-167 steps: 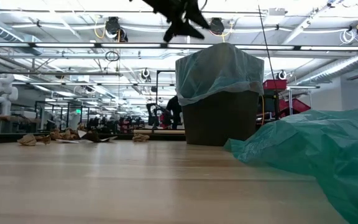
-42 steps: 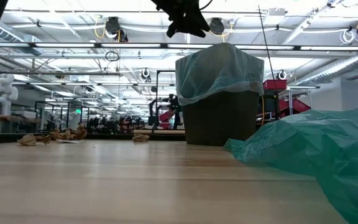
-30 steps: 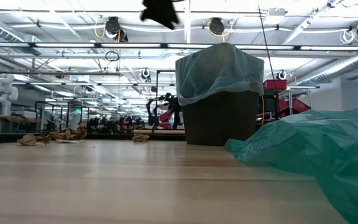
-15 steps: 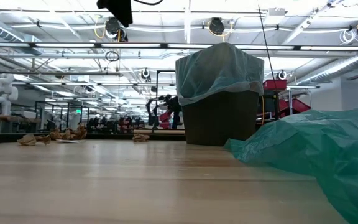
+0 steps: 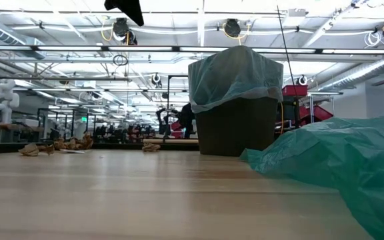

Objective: Place trash/remove bag and relplace
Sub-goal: Put the white paper into the black trash bin

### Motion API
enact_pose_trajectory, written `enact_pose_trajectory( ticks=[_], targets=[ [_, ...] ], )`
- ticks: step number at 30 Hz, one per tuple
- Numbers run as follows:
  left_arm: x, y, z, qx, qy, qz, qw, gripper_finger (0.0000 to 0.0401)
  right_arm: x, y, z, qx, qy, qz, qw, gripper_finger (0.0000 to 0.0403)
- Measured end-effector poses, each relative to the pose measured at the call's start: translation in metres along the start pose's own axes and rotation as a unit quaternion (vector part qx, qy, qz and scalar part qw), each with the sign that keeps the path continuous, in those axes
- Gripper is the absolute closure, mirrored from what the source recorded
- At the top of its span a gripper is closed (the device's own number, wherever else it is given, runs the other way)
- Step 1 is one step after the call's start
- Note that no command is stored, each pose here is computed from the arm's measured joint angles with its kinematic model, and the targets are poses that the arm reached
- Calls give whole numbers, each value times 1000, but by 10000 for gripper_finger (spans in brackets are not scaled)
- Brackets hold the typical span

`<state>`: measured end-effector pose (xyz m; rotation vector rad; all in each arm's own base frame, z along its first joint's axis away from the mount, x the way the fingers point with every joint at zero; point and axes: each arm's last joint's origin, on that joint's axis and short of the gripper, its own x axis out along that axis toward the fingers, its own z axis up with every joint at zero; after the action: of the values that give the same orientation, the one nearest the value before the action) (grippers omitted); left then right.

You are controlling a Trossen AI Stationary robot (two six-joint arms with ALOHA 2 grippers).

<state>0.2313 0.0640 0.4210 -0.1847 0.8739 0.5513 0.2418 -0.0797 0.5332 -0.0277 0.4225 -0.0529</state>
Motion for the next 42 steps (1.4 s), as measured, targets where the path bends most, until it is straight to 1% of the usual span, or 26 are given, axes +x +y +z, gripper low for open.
enact_pose_trajectory(
  ticks=[3, 7, 9, 12, 17, 20, 24, 25, 27, 29, 32, 35, 37, 39, 42],
  targets=[
    [-8, 5, -13, -26, -39, -12, 999, 398, -1, 0, -1, -7, 5, 1, 1000, 403],
    [-16, 11, -36, -70, -76, -30, 994, 399, -3, 1, -1, -19, 2, 3, 1000, 403],
    [-19, 14, -47, -90, -97, -48, 990, 399, -3, -1, -1, -19, 3, 3, 1000, 403],
    [-22, 17, -60, -117, -134, -72, 981, 399, -4, -4, -4, -14, 9, 19, 1000, 403],
    [-23, 21, -79, -144, -175, -89, 970, 400, -6, -8, -10, -12, 31, 28, 999, 403],
    [-23, 23, -88, -154, -191, -95, 965, 400, -8, -9, -11, -11, 31, 46, 998, 403],
    [-23, 25, -99, -173, -207, -104, 957, 400, -5, -10, -11, -17, 26, 52, 998, 403],
    [-23, 26, -101, -176, -209, -106, 956, 400, 0, -10, -11, -18, 18, 63, 998, 403],
    [-24, 26, -103, -179, -220, -110, 953, 400, 15, -11, -14, -19, 0, 103, 994, 403],
    [-23, 26, -104, -181, -231, -113, 949, 400, 39, -12, -22, -15, -1, 131, 991, 403],
    [-20, 26, -104, -181, -234, -114, 948, 400, 77, -14, -44, 8, 16, 143, 990, 403],
    [-18, 25, -105, -180, -230, -113, 950, 400, 98, -14, -67, 37, 25, 144, 989, 403],
    [-16, 25, -106, -178, -226, -111, 951, 400, 100, -13, -78, 48, 14, 139, 989, 403],
    [-13, 25, -108, -177, -221, -109, 953, 400, 93, -12, -87, 59, -9, 125, 990, 403],
    [-11, 25, -113, -173, -197, -97, 960, 400, 73, -9, -103, 80, -35, 75, 993, 403]
  ],
)
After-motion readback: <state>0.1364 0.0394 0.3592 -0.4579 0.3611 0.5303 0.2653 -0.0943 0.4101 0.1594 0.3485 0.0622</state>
